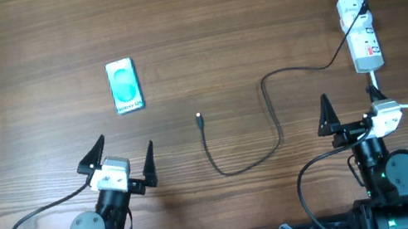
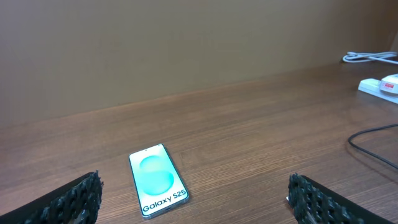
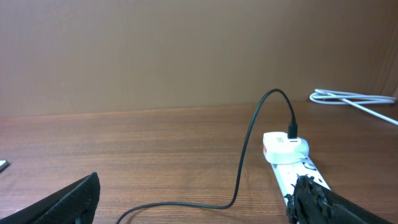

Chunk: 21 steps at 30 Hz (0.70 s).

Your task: Plug charger to phone and switch on socket

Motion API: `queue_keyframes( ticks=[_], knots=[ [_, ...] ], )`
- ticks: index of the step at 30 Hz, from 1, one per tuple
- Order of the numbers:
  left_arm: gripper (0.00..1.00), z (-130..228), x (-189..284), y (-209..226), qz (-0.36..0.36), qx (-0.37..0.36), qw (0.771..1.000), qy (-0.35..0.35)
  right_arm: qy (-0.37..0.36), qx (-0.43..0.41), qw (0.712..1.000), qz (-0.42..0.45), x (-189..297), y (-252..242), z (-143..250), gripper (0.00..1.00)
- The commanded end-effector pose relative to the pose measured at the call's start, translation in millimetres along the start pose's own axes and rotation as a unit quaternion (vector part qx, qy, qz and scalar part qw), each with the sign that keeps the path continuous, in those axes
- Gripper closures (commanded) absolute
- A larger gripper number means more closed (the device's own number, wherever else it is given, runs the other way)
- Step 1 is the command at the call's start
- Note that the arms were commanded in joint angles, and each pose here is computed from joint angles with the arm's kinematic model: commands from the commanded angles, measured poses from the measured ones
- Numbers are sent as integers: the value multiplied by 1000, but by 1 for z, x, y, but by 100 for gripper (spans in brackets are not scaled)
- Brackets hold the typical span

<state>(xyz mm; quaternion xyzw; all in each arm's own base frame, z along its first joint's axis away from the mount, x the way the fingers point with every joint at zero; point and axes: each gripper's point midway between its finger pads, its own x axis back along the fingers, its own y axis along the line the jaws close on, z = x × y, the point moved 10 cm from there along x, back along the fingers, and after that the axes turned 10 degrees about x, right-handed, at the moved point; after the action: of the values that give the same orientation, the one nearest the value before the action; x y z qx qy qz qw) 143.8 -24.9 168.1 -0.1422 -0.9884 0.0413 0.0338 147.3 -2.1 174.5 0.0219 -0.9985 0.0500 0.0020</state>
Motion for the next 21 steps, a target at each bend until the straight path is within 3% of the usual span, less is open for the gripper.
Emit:
queue_keyframes(
  ticks=[1, 21],
  knots=[
    [0, 1, 0, 0, -5, -7, 1000, -1, -2, -3, 1000, -6, 0, 1, 0, 0],
    [0, 1, 0, -1, 0, -7, 1000, -1, -2, -3, 1000, -6, 0, 1, 0, 0]
  ],
)
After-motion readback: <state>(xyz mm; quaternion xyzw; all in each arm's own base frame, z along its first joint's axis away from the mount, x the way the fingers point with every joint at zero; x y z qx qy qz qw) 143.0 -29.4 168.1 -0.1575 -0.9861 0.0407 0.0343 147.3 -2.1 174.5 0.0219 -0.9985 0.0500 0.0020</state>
